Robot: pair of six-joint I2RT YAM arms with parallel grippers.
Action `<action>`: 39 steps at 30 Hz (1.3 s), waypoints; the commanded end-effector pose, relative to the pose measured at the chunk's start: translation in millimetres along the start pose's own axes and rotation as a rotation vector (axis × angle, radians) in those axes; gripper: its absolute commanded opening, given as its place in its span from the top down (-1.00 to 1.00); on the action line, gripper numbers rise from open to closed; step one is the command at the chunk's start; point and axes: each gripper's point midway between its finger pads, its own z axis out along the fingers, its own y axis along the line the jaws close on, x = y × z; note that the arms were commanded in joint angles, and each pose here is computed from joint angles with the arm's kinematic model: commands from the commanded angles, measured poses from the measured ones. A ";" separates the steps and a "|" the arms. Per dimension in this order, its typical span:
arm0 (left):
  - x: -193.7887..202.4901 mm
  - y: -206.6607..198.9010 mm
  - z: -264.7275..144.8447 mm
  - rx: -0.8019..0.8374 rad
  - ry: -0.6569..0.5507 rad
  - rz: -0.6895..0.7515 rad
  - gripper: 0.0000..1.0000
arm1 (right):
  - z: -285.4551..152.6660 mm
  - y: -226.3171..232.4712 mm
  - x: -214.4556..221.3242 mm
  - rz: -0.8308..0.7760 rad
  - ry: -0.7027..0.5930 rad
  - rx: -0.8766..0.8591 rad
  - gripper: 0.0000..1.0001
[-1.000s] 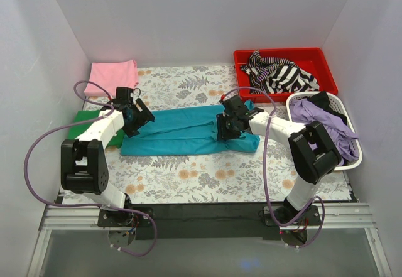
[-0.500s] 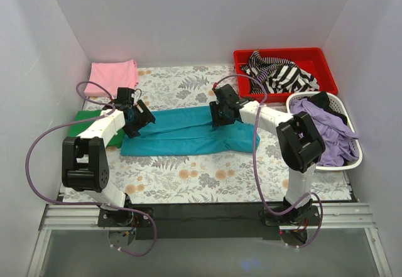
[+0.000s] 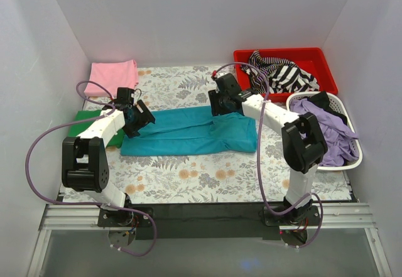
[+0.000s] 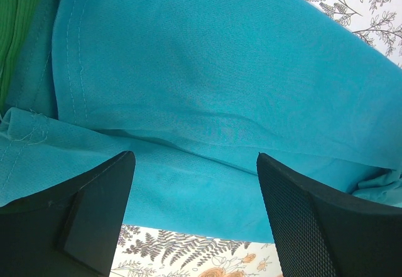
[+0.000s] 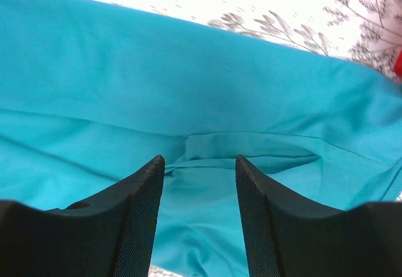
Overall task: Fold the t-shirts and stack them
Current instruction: Fold the tshirt
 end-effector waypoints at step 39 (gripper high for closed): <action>-38.6 -52.3 -3.7 0.177 -0.044 0.175 -0.55 | -38.6 -6.5 21.3 -0.007 -0.005 0.032 -0.20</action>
